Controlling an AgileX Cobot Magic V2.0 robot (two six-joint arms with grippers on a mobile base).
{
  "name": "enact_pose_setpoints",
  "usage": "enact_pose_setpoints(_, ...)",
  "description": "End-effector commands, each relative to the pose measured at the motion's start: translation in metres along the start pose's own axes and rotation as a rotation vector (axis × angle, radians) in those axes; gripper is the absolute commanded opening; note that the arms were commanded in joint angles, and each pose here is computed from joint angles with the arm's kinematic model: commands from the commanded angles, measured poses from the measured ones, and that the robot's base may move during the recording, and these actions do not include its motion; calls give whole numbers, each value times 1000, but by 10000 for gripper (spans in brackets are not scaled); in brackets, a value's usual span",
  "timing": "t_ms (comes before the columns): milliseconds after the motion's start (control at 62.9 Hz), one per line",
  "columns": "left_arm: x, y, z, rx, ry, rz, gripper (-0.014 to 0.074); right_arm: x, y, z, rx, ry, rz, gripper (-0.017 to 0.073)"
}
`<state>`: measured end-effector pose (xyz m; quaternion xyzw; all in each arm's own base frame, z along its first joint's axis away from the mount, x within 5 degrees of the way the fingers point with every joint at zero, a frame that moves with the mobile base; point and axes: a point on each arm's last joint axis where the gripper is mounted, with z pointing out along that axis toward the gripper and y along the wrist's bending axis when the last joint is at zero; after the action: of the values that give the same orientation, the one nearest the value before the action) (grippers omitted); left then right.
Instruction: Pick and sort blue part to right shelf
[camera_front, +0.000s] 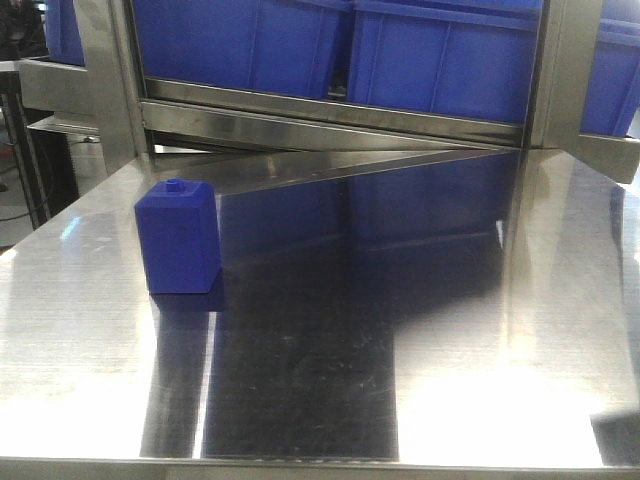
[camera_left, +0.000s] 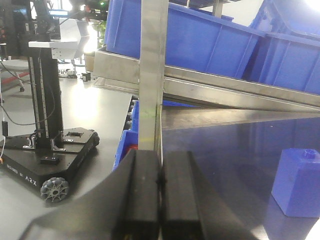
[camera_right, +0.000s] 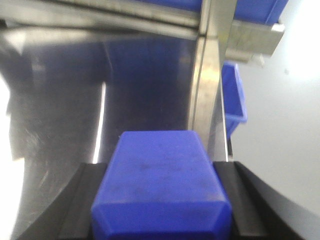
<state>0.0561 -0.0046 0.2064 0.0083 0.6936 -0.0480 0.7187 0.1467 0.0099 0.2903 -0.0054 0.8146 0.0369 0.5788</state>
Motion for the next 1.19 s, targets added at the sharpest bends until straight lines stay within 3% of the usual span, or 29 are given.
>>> enact_pose_setpoints(0, -1, 1, -1, -2, -85, -10, 133, -18, 0, -21, -2, -191, 3, 423)
enact_pose_setpoints(223, -1, 1, -1, -2, -85, -10, 133, -15, 0, -56, 2, -317, -40, 423)
enact_pose_setpoints(398, -1, 1, -1, -2, -85, -10, 133, -17, 0, -73, 1, -393, -43, 423)
enact_pose_setpoints(1177, -1, 1, -1, -2, -85, -10, 133, -17, 0, -73, 1, -394, -43, 423)
